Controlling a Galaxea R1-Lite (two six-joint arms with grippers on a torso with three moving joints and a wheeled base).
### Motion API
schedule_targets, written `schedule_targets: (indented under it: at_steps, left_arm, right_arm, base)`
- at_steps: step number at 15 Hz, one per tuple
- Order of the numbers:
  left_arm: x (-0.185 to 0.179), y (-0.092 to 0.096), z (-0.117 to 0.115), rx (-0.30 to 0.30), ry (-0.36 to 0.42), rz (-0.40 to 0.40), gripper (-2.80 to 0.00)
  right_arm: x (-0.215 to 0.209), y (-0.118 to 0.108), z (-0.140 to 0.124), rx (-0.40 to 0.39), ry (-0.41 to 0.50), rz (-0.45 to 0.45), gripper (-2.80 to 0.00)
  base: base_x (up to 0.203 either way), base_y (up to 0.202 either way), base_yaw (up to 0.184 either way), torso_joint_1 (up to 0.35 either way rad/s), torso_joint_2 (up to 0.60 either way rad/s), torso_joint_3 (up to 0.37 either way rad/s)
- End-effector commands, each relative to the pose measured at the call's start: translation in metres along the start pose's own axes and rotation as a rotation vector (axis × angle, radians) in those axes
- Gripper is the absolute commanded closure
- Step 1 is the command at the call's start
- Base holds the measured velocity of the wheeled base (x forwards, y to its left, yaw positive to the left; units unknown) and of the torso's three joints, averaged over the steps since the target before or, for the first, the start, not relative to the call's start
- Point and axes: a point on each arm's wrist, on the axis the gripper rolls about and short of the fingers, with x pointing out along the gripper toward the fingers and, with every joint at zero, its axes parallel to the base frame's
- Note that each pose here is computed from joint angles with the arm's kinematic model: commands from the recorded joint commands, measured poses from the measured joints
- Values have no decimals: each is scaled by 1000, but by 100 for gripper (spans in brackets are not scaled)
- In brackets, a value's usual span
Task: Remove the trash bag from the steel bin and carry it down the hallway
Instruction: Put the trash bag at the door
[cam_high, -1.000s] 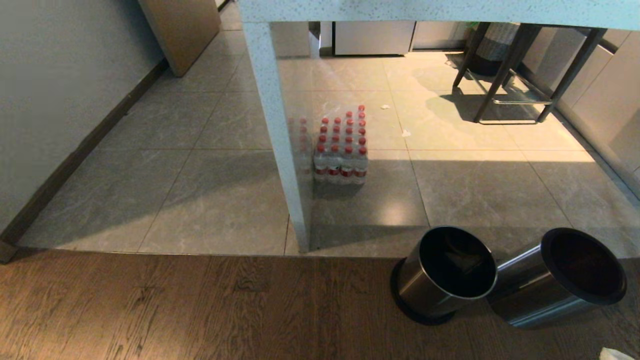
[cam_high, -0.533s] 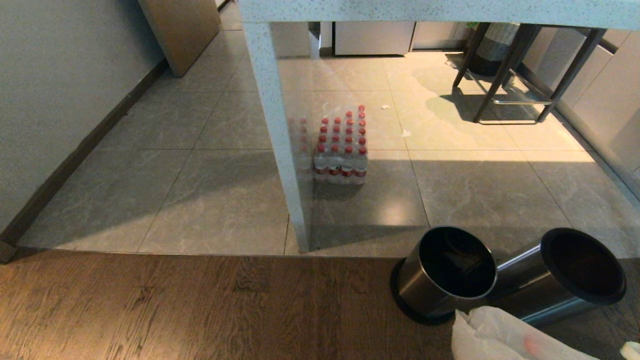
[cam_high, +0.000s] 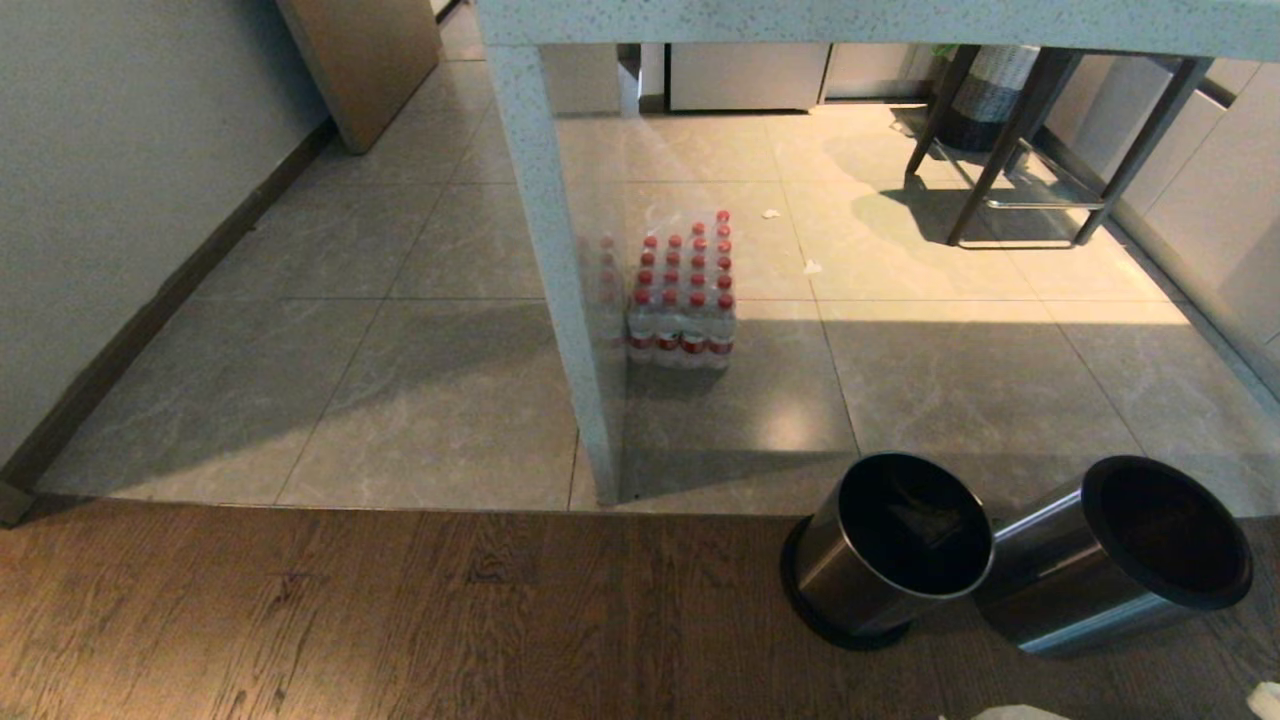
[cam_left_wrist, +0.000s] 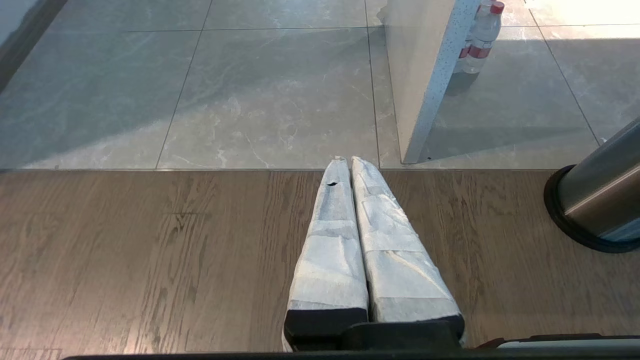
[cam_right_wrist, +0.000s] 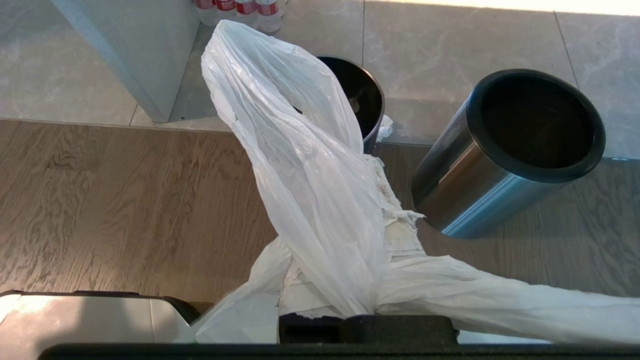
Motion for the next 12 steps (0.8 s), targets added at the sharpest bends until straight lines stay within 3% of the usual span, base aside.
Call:
schedule_targets:
  at_steps: [1,5,12]
  left_arm:
    - [0,0,0,2,-1,0,0]
    - [0,0,0,-2,0,0,0]
    - [0,0,0,-4,-1,0,0]
  right_arm:
    - [0,0,0,-1,5,1,0]
    - [0,0,0,-1,5,1,0]
    - [0,0,0,-1,6,1,0]
  base:
    - [0,0,0,0,0,0]
    - [0,0,0,2,1,72]
    - [0,0,0,2,2,196]
